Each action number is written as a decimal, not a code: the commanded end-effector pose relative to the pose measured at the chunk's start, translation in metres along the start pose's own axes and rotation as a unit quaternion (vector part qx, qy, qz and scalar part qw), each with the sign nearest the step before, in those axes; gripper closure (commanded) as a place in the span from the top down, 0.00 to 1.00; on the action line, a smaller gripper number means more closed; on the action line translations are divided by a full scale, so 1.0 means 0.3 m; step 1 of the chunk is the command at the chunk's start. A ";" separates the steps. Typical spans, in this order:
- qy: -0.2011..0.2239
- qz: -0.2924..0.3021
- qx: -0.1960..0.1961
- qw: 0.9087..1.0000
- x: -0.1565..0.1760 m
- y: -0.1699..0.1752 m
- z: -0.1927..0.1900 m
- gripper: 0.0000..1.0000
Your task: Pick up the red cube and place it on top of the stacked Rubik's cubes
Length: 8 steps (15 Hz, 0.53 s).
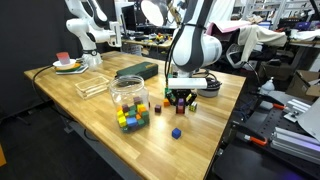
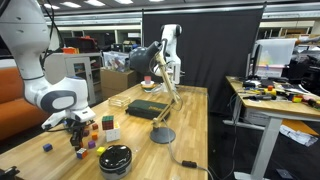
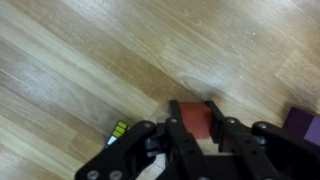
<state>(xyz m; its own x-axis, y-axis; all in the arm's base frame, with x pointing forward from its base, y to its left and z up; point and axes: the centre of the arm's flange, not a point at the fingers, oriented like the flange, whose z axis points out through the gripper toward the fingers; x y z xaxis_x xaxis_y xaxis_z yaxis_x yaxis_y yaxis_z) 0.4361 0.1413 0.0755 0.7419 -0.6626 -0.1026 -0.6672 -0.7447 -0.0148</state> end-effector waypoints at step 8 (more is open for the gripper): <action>0.046 -0.034 0.039 0.998 -0.021 -0.060 -0.173 0.07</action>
<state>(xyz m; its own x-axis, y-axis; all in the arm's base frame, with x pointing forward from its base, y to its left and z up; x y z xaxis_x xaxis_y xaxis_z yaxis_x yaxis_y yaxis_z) 0.4477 0.1557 0.0974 0.7678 -0.6387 -0.0504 -0.6406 -0.7639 -0.0780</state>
